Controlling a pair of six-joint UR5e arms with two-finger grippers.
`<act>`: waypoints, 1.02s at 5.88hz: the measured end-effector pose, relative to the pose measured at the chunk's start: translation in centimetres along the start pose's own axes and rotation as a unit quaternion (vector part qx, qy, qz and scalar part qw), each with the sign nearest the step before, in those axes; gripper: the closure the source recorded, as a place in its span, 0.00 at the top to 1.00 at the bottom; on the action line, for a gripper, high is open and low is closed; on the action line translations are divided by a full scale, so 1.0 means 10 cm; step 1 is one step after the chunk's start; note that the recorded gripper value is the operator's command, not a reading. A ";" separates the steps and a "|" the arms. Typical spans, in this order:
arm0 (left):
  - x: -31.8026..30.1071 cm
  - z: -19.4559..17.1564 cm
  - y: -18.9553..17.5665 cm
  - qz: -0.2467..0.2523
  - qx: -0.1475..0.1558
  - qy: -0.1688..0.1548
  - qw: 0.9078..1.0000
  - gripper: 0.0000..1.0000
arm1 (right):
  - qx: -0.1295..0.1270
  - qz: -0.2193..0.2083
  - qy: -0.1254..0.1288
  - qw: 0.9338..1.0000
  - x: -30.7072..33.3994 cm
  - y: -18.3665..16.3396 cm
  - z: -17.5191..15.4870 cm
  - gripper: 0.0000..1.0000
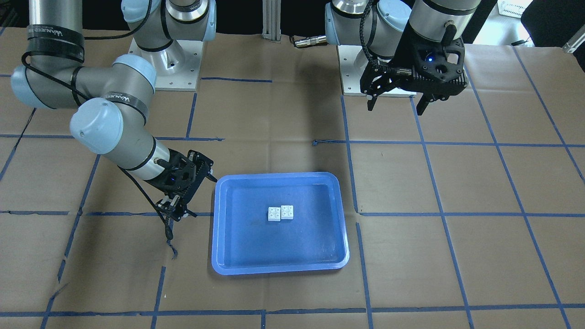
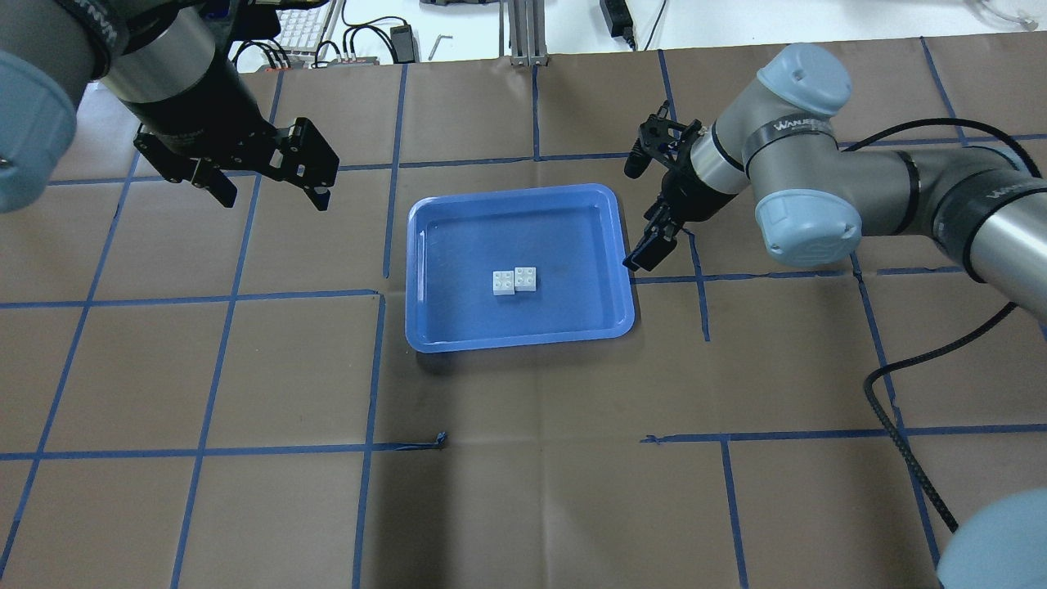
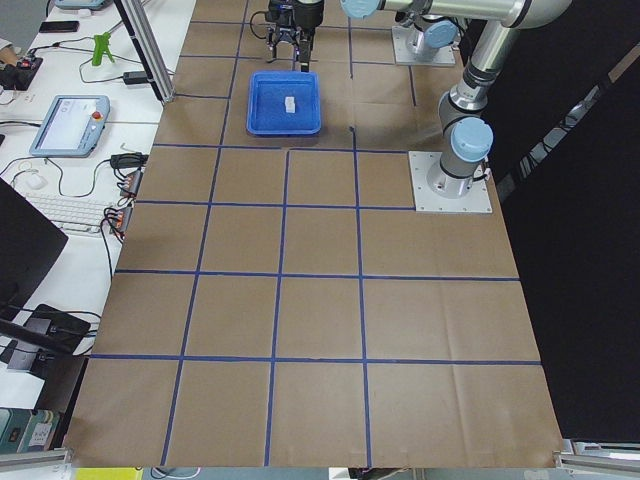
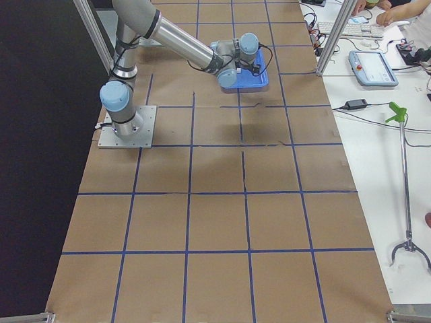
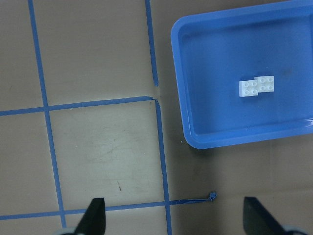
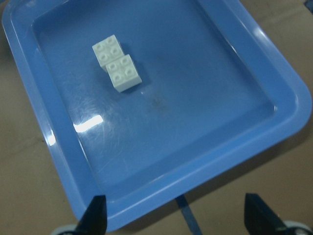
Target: Assemble white blocks and place on blue tray
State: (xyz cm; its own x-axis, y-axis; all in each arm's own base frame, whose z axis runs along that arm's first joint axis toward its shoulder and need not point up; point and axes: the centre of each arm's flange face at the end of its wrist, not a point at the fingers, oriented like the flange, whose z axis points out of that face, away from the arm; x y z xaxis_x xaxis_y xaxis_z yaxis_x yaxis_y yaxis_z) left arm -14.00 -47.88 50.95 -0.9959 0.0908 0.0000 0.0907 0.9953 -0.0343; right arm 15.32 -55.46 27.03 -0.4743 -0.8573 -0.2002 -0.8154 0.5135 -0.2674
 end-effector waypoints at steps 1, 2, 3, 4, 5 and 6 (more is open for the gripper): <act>0.00 0.00 0.00 0.000 0.000 0.000 1.000 1.00 | -0.041 0.028 0.000 0.999 0.05 0.03 -0.25 1.00; 0.00 0.00 0.00 0.000 0.000 0.000 1.000 1.00 | -0.073 0.055 0.009 0.996 0.13 -0.04 -0.58 1.00; 0.00 0.00 0.00 0.000 0.000 0.000 1.000 1.00 | -0.101 0.109 0.034 0.988 0.22 -0.07 -0.93 1.00; 0.00 0.00 0.00 0.000 0.000 0.000 1.000 0.99 | -0.118 0.183 0.056 0.974 0.31 -0.01 -1.25 1.00; 0.00 0.00 0.00 0.000 0.000 -0.001 1.000 1.00 | -0.125 0.275 0.068 0.951 0.30 0.11 -1.58 1.00; 0.00 0.00 0.00 0.000 0.000 -0.001 1.000 1.00 | -0.120 0.374 0.082 0.916 0.18 0.14 -1.84 1.00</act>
State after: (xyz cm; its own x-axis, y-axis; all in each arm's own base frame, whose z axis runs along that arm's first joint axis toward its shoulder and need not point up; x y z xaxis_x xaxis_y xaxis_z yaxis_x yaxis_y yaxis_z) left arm -13.97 -47.89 50.95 -0.9959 0.0904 -0.0015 0.0904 0.9953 -0.0342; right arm 7.23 -57.00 43.64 -0.9573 -0.2736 -0.0931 -0.2827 0.9535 0.1048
